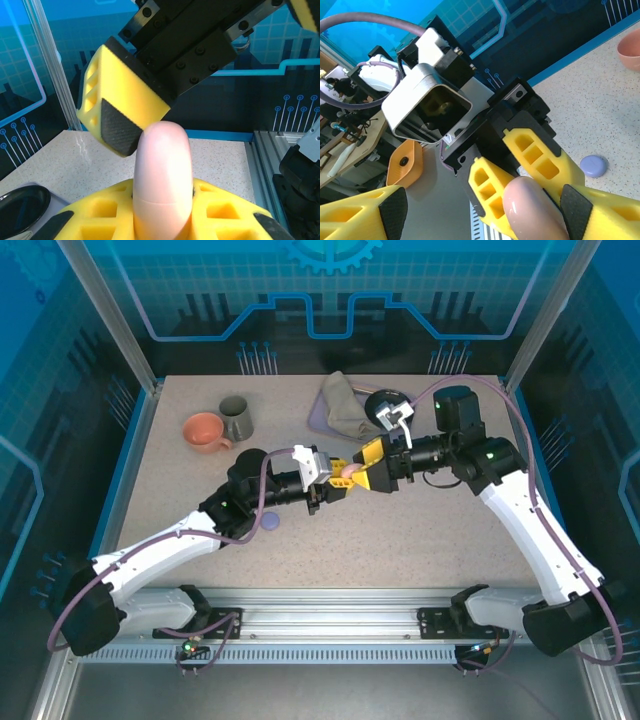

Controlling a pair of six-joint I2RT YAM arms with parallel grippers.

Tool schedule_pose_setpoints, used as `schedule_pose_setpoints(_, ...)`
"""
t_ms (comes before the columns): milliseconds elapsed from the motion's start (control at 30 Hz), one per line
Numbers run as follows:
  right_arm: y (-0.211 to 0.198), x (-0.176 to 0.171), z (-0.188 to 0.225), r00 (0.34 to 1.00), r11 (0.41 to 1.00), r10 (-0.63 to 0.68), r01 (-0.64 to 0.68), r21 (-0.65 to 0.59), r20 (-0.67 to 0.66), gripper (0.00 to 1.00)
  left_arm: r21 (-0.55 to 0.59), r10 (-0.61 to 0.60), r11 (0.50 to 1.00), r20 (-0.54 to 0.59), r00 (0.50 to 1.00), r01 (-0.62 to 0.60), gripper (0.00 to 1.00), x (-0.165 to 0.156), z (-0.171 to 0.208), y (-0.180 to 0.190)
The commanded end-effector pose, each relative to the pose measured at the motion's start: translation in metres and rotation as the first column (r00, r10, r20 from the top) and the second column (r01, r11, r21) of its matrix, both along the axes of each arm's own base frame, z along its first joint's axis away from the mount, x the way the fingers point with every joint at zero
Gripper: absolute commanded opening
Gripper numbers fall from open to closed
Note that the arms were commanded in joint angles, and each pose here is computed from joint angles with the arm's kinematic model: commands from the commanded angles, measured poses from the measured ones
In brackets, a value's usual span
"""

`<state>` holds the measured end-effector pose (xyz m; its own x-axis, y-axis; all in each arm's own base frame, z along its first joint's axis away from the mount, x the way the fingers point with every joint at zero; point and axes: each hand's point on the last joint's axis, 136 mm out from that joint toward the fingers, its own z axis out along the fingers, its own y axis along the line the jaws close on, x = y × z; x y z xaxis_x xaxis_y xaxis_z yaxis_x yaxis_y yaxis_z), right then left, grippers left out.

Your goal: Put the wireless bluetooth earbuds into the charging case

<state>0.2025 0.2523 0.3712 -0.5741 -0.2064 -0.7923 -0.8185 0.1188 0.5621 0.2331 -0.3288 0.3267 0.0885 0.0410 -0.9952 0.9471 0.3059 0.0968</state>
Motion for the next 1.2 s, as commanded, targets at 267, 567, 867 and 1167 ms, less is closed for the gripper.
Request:
schedule_pose_setpoints(267, -0.024, 0.018, 0.01, 0.957, 0.978, -0.173, 0.195, -0.073, 0.234, 0.85, -0.012, -0.021, 1.0, 0.04, 0.999, 0.021, 0.0, -0.005, 0.016, -0.001)
schedule_pose_setpoints(567, -0.034, -0.009, 0.017, 0.829, 0.991, -0.049, 0.11, -0.077, 0.558, 0.87, 0.021, -0.05, 0.999, 0.063, 0.997, 0.049, 0.0, -0.017, 0.019, 0.004)
schedule_pose_setpoints(867, -0.022, -0.025, -0.007, 0.7, 0.978, 0.136, 0.018, -0.208, 0.701, 0.85, 0.041, -0.083, 0.996, 0.085, 0.993, 0.08, 0.0, -0.025, 0.021, 0.006)
schedule_pose_setpoints(1167, -0.005, -0.016, -0.026, 0.687, 0.957, 0.218, -0.01, -0.291, 0.693, 0.69, 0.046, -0.091, 0.995, 0.094, 0.991, 0.087, 0.0, -0.027, 0.022, 0.006)
